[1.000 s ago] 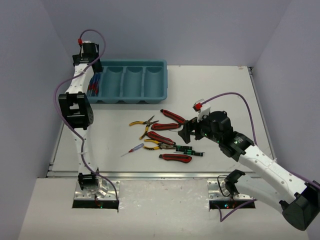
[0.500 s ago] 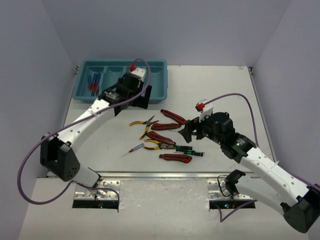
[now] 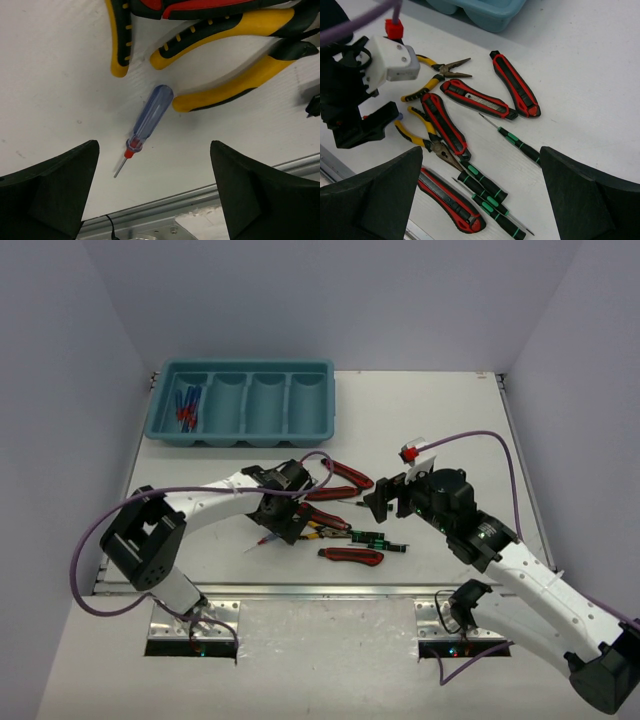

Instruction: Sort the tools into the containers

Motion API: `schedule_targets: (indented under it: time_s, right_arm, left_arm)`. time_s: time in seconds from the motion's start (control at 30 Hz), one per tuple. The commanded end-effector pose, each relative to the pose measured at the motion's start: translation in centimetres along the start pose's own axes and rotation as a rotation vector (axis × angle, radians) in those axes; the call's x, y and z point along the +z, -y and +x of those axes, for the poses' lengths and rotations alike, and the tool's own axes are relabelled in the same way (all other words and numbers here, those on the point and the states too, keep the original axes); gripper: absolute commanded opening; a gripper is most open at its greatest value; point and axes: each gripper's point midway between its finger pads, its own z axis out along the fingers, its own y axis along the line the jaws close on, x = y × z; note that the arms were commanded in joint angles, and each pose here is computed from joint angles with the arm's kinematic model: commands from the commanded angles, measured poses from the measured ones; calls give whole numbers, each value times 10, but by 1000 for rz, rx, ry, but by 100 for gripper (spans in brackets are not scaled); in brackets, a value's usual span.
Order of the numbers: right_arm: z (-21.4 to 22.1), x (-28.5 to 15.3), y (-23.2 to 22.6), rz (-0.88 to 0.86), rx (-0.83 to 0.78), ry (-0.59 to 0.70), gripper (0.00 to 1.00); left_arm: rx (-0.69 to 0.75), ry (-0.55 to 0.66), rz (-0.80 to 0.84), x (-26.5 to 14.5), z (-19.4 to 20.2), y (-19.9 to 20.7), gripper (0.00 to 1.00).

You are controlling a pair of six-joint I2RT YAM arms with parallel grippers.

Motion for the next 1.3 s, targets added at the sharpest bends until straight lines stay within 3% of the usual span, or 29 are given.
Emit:
schedule_targets:
  time_s: [0.0, 0.3, 0.47, 0.6, 0.67, 0.8, 0.93, 1.07, 1.27]
  right_arm:
    - [-12, -1, -3, -14, 0, 52, 99]
    - [-11, -1, -8, -43, -1, 46, 99]
    - [-11, -1, -7, -42, -3, 48, 99]
    - [-10, -1, -9, -47, -3, 45, 99]
    - [-11, -1, -8, -46, -2, 47, 99]
    - [-10, -1, -8, -44, -3, 46, 99]
    - [-10, 0, -9, -48, -3, 46, 99]
    - [-9, 0, -8, -43, -2, 43, 99]
    - [-8, 4, -8, -42, -4, 30, 99]
  left_arm:
    - [-5, -35, -35, 16, -1, 2, 90]
    - [-29, -37, -101, 27, -2, -17, 69]
    - [-27, -87, -84, 41, 5, -15, 46]
    - [-38, -116, -61, 48, 12, -13, 37]
    - [-40, -132, -57, 51, 13, -12, 26]
    - [-58, -117, -87, 43, 11, -17, 12]
    - [-120, -52, -200, 20, 0, -44, 0]
    - [-197, 38, -315, -17, -17, -71, 0]
    - [-412, 356, -432, -102, -78, -131, 0]
